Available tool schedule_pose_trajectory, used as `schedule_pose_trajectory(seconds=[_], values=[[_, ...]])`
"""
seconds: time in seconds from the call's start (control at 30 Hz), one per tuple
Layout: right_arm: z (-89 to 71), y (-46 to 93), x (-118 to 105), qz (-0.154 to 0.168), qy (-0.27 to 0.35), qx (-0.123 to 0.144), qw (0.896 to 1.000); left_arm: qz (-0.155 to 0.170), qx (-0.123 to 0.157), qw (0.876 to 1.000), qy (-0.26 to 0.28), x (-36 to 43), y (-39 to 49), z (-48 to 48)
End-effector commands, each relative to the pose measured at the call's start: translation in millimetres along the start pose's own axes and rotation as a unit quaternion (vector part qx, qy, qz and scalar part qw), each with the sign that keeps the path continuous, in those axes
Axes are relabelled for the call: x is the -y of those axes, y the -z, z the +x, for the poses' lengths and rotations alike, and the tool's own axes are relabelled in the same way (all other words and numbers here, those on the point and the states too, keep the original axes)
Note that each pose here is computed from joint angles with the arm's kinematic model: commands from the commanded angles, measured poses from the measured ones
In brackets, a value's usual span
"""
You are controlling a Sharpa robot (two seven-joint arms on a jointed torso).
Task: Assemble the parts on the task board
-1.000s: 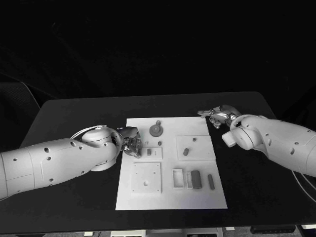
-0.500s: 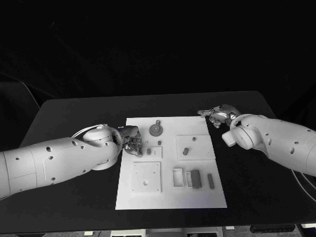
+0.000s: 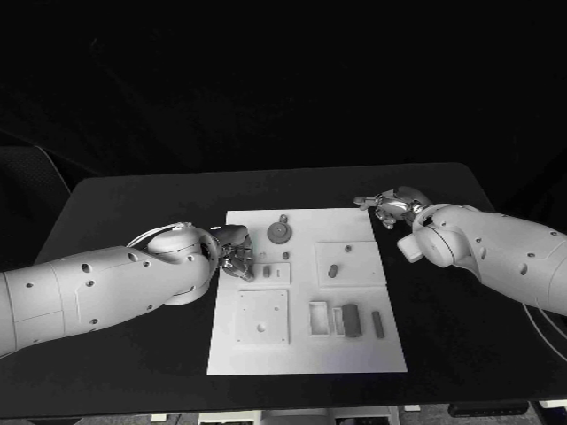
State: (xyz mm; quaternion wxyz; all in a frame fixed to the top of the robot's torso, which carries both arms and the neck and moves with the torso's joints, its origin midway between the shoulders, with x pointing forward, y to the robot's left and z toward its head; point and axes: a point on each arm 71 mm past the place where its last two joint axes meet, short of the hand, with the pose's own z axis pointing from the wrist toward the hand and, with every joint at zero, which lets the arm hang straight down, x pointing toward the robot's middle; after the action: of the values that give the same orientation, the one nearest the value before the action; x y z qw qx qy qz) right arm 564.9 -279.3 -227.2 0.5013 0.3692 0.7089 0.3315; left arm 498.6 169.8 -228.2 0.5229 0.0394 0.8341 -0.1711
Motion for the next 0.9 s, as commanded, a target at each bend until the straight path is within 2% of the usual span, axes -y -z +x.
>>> schedule_pose_trajectory(seconds=[0.03,0.47,0.9], values=[[2.0,0.0,-0.5,-0.004,0.003,-0.009,1.0,-0.005,-0.012,1.0,-0.009,-2.9,0.8,5.6],[2.2,0.1,0.6,-0.003,0.003,-0.01,1.0,-0.003,-0.017,1.0,-0.01,-6.1,2.5,5.8],[3.0,0.1,0.9,-0.002,0.003,-0.011,1.0,0.004,-0.019,1.0,-0.009,-2.7,1.6,6.4]])
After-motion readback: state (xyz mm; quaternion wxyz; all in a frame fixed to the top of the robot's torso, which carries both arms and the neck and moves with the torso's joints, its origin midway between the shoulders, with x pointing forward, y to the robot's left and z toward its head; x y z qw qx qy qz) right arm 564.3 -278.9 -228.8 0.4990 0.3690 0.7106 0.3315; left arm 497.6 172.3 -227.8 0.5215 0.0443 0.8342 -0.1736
